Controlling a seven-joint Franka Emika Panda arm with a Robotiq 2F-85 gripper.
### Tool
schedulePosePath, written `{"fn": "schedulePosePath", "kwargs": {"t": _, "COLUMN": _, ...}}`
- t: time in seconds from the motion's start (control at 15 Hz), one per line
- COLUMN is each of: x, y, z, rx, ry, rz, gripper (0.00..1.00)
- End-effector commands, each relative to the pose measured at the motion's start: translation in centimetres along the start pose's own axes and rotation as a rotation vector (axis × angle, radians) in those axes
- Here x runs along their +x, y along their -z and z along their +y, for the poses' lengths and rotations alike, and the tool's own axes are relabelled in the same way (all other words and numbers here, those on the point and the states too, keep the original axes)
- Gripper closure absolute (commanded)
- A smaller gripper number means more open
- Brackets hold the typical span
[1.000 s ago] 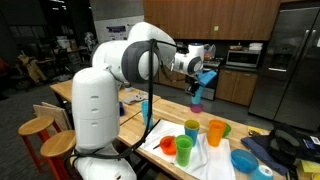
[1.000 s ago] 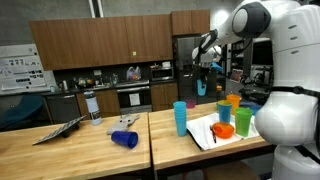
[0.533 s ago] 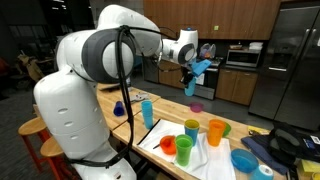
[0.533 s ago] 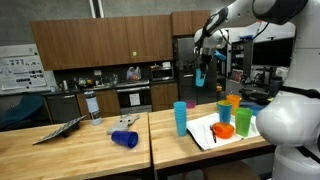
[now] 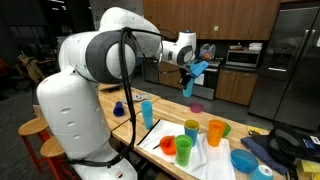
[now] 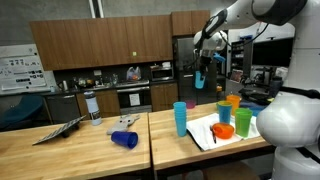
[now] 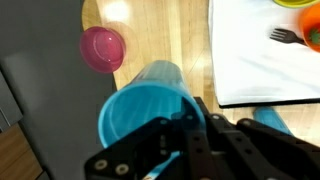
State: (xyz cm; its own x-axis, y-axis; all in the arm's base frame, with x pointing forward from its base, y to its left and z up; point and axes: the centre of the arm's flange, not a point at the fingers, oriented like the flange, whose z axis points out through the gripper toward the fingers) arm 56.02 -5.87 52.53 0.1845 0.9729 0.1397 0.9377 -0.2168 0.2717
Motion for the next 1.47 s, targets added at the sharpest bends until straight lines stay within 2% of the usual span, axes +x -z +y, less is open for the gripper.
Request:
{"fn": "schedulePosePath", "kwargs": {"t": 0.0, "x": 3.7, "y": 2.4, "z": 0.1, "rx": 0.020, "ry": 0.147, "rz": 0.036, "gripper": 0.99}}
{"fn": "schedulePosePath", "kwargs": {"t": 0.27, "x": 9.1, "y": 5.1, "z": -1.5, "rx": 0.095, "ry": 0.363, "rz": 0.046, "gripper": 0.99}}
{"fn": "schedulePosePath", "kwargs": {"t": 0.47, "x": 12.1, "y": 7.1, "z": -2.6, "rx": 0.135, "ry": 0.466, "rz": 0.066, "gripper": 0.99}}
{"fn": "schedulePosePath", "kwargs": {"t": 0.53, "x": 12.5, "y": 7.5, "z": -2.9, "rx": 0.139, "ry": 0.481, "rz": 0.089, "gripper": 0.99}}
{"fn": "schedulePosePath", "kwargs": {"t": 0.6, "x": 12.3, "y": 5.8, "z": -2.8, "rx": 0.133, "ry": 0.434, "rz": 0.066, "gripper": 0.99}}
{"fn": "schedulePosePath", "kwargs": {"t": 0.67, "x": 12.6, "y": 6.1, "z": -2.9, "rx": 0.132, "ry": 0.442, "rz": 0.068, "gripper": 0.96}}
{"fn": "schedulePosePath", "kwargs": {"t": 1.0, "x": 13.0, "y": 5.0, "z": -3.4, "rx": 0.149, "ry": 0.451, "rz": 0.064, "gripper": 0.99}}
{"fn": "schedulePosePath", "kwargs": {"t": 1.4, "x": 15.5, "y": 3.6, "z": -5.3, "rx": 0.246, "ry": 0.596, "rz": 0.080, "gripper": 0.99}}
